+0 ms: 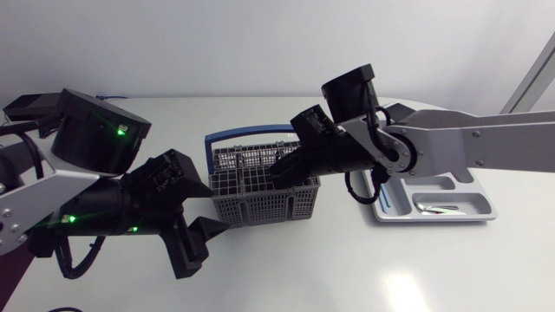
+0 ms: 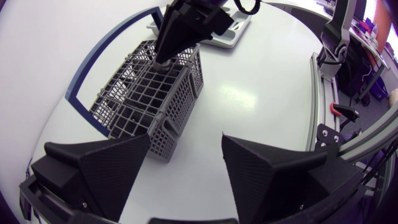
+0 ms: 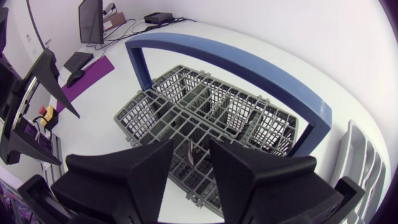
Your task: Unload the cutlery basket into the drawer organizer.
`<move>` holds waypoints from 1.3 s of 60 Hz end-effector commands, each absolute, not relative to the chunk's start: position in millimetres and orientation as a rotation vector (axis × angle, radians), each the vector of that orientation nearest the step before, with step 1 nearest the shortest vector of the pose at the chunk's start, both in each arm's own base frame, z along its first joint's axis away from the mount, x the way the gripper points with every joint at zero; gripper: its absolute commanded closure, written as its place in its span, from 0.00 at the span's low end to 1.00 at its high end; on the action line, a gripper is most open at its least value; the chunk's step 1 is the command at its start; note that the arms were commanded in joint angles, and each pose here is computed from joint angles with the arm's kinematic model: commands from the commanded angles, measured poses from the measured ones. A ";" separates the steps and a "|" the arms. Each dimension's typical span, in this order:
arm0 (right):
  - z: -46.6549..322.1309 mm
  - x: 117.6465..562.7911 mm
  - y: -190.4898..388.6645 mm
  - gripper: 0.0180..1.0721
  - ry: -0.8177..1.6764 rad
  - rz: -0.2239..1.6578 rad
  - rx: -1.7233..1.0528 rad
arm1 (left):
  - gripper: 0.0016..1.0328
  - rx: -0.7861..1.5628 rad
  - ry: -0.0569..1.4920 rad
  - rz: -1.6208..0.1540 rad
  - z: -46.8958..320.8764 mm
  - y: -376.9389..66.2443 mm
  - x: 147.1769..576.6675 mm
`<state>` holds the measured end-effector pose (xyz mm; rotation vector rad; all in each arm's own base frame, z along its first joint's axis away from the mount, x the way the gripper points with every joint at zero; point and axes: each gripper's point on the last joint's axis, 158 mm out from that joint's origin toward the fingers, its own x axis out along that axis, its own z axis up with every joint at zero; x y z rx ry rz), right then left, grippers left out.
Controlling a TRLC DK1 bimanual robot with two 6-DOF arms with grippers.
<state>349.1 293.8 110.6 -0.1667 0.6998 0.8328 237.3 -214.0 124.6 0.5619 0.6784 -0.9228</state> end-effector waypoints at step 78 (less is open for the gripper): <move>132.9 339.2 302.0 0.94 0.701 0.826 -0.089 | 0.05 0.563 0.670 -0.923 124.0 -214.2 231.9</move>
